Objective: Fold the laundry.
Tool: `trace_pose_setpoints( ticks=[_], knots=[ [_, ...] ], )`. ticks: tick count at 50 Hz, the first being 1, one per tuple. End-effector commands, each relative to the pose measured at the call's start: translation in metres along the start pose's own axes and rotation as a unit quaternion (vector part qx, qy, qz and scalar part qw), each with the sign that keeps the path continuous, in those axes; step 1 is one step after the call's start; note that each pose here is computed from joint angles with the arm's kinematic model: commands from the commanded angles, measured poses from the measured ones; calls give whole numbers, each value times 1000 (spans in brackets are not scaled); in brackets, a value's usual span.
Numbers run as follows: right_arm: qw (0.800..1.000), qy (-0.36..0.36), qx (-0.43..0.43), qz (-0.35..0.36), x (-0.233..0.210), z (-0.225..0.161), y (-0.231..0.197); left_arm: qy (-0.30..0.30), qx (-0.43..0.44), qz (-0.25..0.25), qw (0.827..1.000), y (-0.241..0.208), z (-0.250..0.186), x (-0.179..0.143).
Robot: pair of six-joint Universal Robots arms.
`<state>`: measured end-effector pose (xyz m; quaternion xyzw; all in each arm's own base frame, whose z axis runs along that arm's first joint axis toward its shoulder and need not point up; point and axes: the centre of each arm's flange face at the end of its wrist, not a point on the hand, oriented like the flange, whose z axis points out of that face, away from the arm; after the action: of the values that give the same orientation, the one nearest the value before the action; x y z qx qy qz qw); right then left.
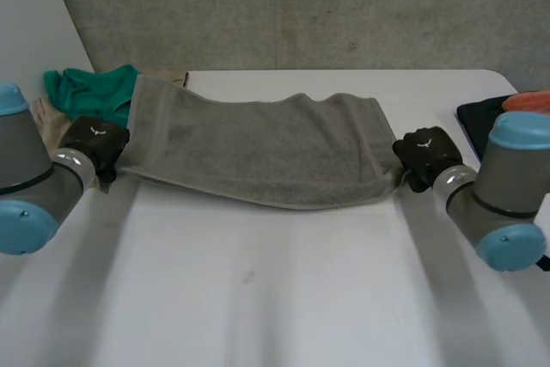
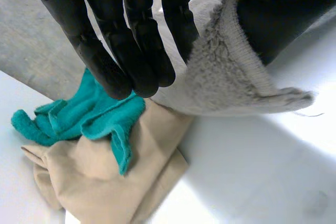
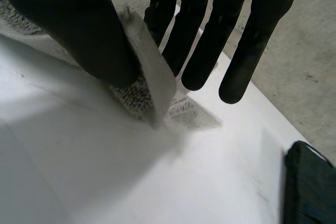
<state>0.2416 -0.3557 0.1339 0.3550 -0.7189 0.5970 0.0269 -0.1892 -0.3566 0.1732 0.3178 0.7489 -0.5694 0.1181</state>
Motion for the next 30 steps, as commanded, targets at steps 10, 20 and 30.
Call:
trace_pose_setpoints(
  ticks=[10, 20, 30],
  knots=[
    [943, -132, -231, -199, 39, -124, 4, 172, -177, 210, 946, 34, -98, 25],
    [974, -66, -183, -115, 47, -83, 3, 116, -139, 164, 970, 9, -64, 27],
    [994, 27, -103, -40, 67, -39, -5, 59, -42, 140, 987, -32, -11, 29]
  ],
)
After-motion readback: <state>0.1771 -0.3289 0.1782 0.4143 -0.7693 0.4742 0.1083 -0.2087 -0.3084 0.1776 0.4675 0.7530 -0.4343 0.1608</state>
